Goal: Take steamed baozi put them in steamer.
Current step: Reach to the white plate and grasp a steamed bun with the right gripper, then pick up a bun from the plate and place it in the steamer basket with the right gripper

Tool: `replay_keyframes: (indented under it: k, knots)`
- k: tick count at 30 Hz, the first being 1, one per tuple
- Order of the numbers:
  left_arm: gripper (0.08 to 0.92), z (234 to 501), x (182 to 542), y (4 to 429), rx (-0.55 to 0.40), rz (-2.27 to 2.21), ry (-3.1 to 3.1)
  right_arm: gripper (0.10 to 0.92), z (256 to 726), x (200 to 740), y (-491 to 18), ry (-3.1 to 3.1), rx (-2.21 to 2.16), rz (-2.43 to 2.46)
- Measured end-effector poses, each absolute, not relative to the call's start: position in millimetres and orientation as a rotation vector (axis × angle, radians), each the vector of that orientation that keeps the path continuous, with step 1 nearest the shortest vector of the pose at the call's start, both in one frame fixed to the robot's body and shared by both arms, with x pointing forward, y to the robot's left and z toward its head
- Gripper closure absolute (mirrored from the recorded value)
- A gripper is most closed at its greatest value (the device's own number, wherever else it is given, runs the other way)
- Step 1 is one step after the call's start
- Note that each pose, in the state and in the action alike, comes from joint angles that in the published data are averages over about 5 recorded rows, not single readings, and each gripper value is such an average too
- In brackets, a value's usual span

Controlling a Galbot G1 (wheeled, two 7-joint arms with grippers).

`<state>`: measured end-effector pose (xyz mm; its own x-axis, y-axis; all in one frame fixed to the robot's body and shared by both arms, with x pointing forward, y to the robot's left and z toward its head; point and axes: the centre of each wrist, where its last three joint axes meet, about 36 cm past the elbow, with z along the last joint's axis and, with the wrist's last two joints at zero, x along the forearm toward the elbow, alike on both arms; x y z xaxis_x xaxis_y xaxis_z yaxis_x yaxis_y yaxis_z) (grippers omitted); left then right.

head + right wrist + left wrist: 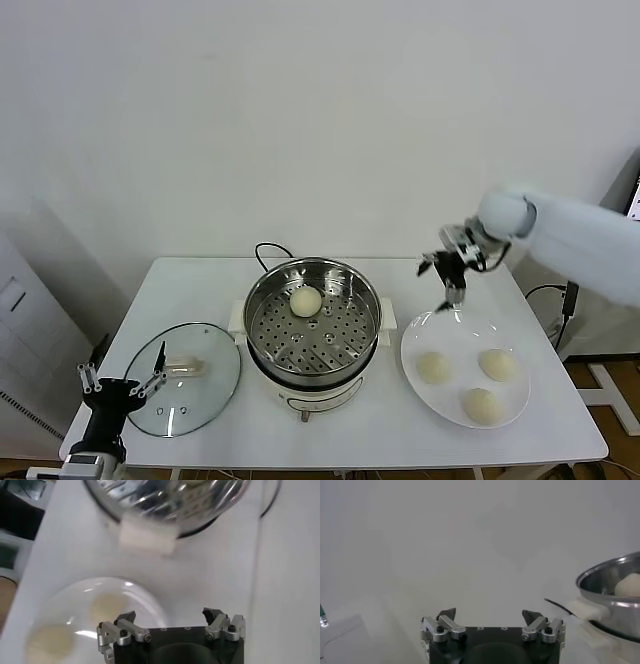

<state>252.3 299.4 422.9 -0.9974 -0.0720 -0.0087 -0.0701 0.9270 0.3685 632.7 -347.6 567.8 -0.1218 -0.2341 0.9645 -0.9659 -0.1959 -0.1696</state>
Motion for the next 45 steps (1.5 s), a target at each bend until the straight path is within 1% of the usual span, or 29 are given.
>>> replay_keyframes:
  k: [5,10,19,24,28,35,38,41,45]
  knots:
    - [0.177,422,251,299,0.116,-0.600,-3.078,0.200,530,616,-357,-1.351,1.458,1.321]
    - [0.177,421,251,300,0.120,-0.612,-3.075,0.200,503,606,-359,-1.344,1.456,1.289]
    - [0.177,418,250,300,0.120,-0.620,-3.068,0.200,473,602,-355,-1.350,1.445,1.271]
    - [0.177,418,251,300,0.121,-0.621,-3.067,0.230,461,603,-351,-1.353,1.438,1.265]
    - [0.177,416,250,301,0.123,-0.620,-3.062,0.291,456,603,-349,-1.351,1.435,1.260]
    - [0.177,416,249,302,0.129,-0.623,-3.060,0.493,457,604,-350,-1.355,1.434,1.255]
    - [0.177,416,249,302,0.131,-0.621,-3.063,0.567,464,605,-351,-1.362,1.434,1.252]
    - [0.177,417,250,302,0.131,-0.622,-3.066,0.599,480,609,-352,-1.375,1.436,1.250]
    - [0.177,420,251,303,0.133,-0.630,-3.071,0.601,516,620,-351,-1.404,1.448,1.252]
